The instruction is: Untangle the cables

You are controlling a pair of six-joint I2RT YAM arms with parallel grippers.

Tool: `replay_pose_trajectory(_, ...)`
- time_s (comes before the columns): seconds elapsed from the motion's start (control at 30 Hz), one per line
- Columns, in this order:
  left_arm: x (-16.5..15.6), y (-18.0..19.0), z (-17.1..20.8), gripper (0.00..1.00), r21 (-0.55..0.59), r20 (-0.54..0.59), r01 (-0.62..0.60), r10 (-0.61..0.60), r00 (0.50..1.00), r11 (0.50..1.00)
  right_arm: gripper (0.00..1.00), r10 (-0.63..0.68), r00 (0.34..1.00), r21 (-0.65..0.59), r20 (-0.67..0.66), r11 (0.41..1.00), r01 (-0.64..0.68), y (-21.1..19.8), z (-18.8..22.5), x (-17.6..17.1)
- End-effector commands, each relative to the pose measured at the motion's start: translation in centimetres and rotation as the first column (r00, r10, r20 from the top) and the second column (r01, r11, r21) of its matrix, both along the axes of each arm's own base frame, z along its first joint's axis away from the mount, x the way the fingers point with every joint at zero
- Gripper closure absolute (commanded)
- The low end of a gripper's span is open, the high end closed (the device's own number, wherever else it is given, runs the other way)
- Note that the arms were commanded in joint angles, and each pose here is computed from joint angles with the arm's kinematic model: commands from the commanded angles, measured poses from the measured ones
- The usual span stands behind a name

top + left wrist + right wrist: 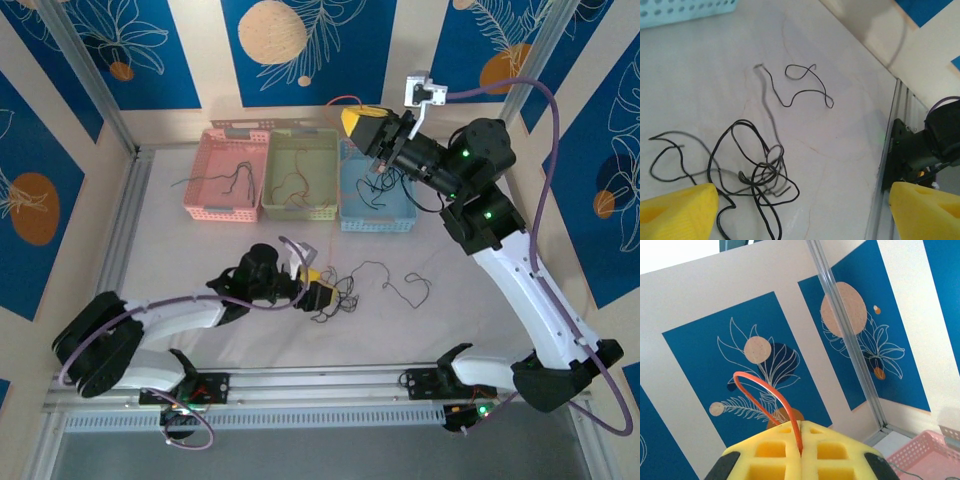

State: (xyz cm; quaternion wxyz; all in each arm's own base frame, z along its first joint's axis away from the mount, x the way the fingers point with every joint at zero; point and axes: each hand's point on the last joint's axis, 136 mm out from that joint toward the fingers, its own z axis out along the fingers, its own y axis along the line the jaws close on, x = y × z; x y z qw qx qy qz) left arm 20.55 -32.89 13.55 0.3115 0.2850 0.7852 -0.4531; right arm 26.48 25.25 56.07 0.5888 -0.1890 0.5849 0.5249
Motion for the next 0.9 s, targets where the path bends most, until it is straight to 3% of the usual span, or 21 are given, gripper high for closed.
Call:
replay_pose_trajectory(0.0,1.0,-0.9,0.1,0.12,-0.010,0.080,-0.004,0.005,0.997,1.000,1.00,-0.026,1.000,0.023,-0.011,0.999,0.027,-0.6,0.3,0.1)
replay_pose_trajectory(0.3,1.4,-0.1,-0.8,0.16,0.019,0.070,-0.058,0.057,0.996,0.998,1.00,-0.115,0.993,0.010,-0.034,0.993,0.115,-1.3,-0.8,3.2)
replay_pose_trajectory(0.67,-1.5,6.0,-1.7,0.16,0.140,-0.014,-0.189,0.192,0.981,0.972,1.00,-0.218,0.973,0.063,-0.072,0.973,0.222,-0.1,-1.4,13.9)
replay_pose_trajectory(0.87,-2.8,8.5,-1.4,0.16,0.146,-0.029,-0.241,0.248,0.968,0.959,1.00,-0.185,0.971,0.074,-0.149,0.978,0.197,2.0,-3.7,19.8)
